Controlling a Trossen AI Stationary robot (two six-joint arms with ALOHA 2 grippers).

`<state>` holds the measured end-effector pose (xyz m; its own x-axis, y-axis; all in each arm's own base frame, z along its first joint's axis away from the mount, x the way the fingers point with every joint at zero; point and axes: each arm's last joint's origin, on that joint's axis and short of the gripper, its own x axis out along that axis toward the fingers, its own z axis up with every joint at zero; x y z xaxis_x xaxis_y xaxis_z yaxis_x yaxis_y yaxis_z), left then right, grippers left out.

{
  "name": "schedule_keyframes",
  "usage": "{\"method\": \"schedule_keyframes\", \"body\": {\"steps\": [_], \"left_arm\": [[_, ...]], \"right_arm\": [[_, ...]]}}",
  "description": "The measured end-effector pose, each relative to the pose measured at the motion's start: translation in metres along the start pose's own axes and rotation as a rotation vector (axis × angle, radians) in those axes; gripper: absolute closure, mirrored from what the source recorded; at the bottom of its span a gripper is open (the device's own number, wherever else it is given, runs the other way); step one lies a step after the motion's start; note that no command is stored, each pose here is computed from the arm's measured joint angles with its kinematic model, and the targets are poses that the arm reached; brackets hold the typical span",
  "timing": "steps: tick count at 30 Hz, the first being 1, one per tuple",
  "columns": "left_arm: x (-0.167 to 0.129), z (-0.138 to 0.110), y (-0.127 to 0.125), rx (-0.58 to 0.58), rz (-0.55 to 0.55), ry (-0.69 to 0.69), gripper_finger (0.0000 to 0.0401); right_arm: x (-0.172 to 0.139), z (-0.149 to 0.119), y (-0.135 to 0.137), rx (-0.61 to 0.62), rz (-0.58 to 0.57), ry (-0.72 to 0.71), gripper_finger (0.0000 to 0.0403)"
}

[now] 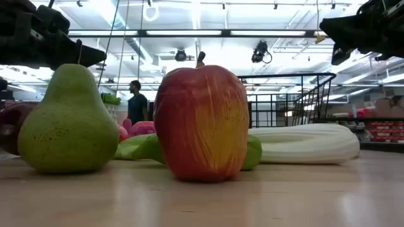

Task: Build produce basket

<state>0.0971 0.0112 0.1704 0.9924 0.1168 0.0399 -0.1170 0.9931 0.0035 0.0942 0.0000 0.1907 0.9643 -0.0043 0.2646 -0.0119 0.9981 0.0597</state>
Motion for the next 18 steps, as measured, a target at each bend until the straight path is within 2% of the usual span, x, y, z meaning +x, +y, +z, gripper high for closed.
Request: {"method": "schedule_keyframes", "body": {"steps": [18], "left_arm": [[0.0,0.0,0.0,0.0,0.0,0.0,0.0349]], "right_arm": [[0.0,-0.0001,0.0,0.0,0.0,0.0,0.0364]]}}
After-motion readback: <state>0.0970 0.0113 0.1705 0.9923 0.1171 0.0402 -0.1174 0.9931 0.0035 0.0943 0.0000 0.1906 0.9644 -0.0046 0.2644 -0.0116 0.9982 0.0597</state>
